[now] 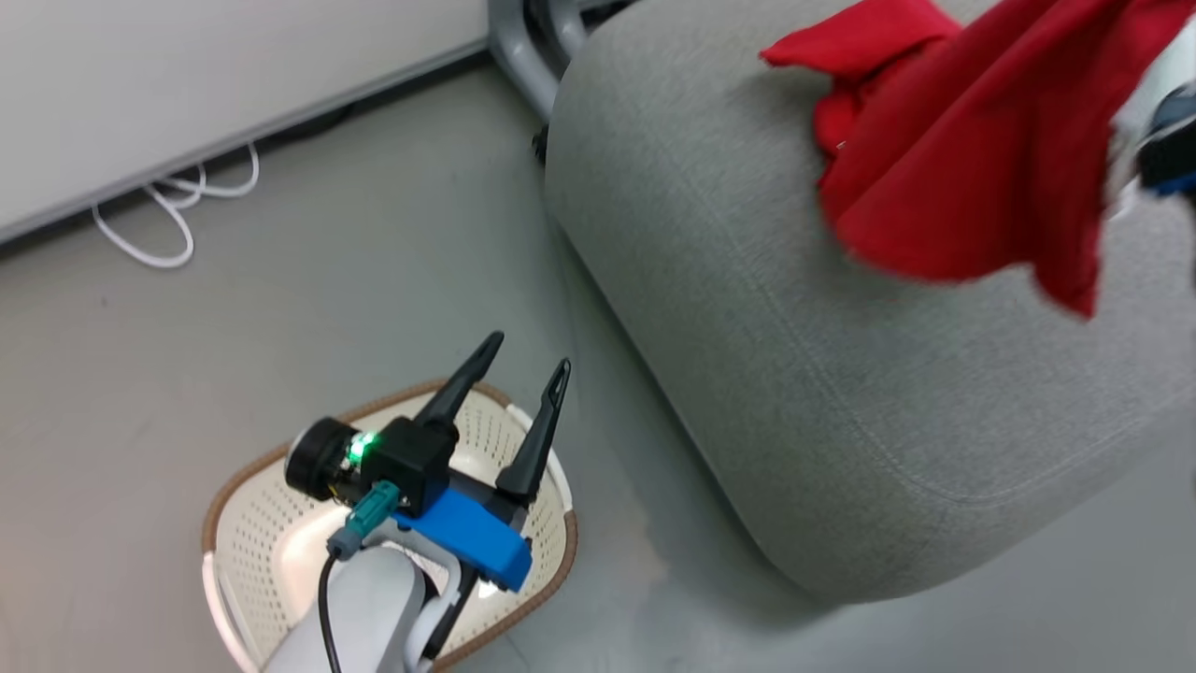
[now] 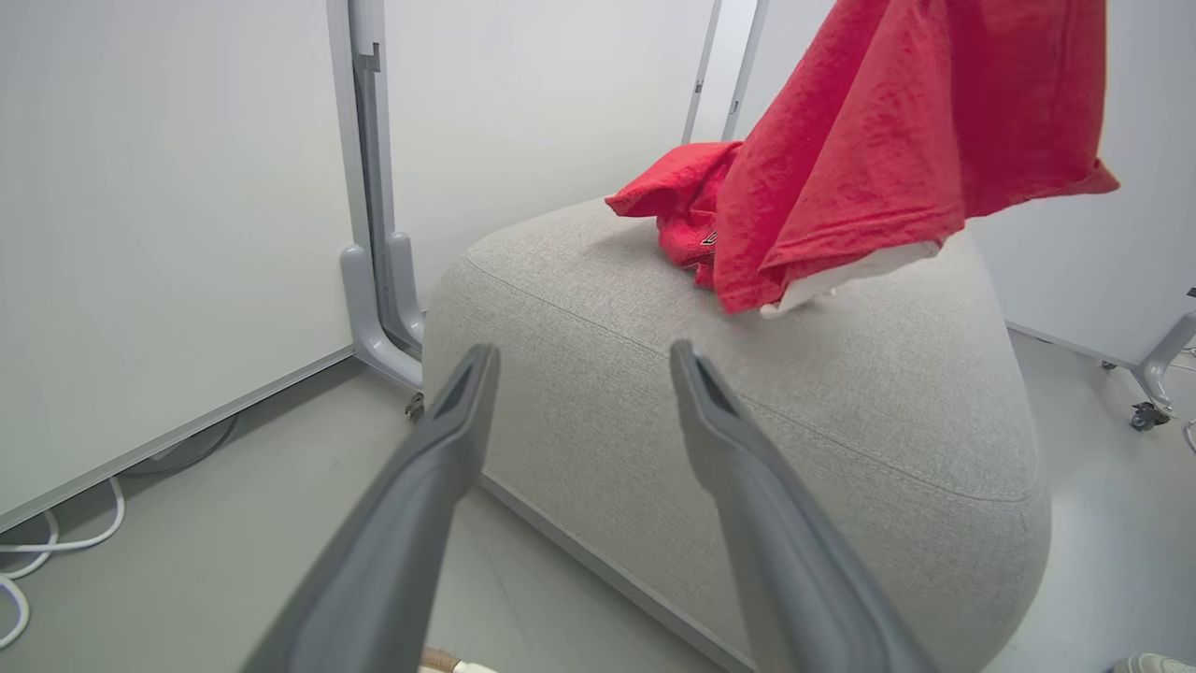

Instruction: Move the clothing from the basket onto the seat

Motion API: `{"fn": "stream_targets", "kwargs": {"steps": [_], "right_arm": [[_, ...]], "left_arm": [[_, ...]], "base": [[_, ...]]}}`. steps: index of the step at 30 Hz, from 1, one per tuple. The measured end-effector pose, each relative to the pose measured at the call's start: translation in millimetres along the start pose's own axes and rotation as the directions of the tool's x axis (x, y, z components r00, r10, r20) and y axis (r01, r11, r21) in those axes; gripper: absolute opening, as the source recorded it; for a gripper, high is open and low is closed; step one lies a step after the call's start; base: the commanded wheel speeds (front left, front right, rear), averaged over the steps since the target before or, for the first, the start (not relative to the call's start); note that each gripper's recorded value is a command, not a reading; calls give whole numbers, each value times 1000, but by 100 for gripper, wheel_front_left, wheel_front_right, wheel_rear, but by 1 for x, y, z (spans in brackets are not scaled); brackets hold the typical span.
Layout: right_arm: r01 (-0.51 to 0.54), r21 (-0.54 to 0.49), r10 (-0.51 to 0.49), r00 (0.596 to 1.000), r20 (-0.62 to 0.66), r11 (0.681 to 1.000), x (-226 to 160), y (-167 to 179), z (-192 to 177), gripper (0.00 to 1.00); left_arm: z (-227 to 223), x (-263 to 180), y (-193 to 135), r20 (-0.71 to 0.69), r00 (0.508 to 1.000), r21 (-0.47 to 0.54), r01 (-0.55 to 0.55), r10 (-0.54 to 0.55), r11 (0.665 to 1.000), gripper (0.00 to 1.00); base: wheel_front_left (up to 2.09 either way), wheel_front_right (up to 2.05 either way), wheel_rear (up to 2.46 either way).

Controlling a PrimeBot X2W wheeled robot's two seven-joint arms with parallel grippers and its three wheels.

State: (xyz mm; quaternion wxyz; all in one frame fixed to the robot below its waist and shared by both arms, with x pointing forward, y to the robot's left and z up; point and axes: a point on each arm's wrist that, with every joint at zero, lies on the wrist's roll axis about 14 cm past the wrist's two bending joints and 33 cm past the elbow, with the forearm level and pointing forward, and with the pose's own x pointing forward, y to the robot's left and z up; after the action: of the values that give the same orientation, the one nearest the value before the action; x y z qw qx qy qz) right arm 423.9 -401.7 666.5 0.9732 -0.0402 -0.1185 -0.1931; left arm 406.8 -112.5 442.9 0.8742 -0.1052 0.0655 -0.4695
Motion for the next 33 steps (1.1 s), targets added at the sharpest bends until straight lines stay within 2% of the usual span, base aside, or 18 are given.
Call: {"fn": "stream_targets", "kwargs": {"steps": [6, 12, 15, 19, 26, 30, 33], "right_arm": [[72, -38, -70, 996, 53, 997, 41, -25, 8, 0], [163, -99, -148, 978, 145, 982, 65, -54, 7, 0], [196, -129, -183, 977, 105, 972, 70, -62, -22, 0], [200, -189, -208, 978, -20, 961, 68, -65, -83, 0], [191, -201, -238, 940, -244, 961, 40, -59, -185, 0], [183, -206, -241, 921, -306, 961, 31, -56, -212, 0], [187, -206, -246, 915, -319, 961, 28, -57, -217, 0]], "left_arm": [[-16, 7, 27, -14, 1000, -1, 0, 0, 1000, 100], [-36, 6, 51, -31, 999, -14, -18, 17, 1000, 100], [-46, 3, 65, -39, 999, -21, -34, 34, 999, 100], [-61, -1, 79, -57, 997, -28, -50, 48, 998, 100], [-75, -5, 95, -73, 995, -29, -67, 64, 997, 100], [-79, -7, 100, -78, 994, -32, -80, 77, 996, 100], [-77, -6, 100, -74, 994, -33, -81, 78, 996, 100]], "base": [[0, 0, 0], [0, 0, 0], [0, 0, 0], [0, 0, 0], [0, 0, 0], [0, 0, 0], [0, 0, 0]]}}
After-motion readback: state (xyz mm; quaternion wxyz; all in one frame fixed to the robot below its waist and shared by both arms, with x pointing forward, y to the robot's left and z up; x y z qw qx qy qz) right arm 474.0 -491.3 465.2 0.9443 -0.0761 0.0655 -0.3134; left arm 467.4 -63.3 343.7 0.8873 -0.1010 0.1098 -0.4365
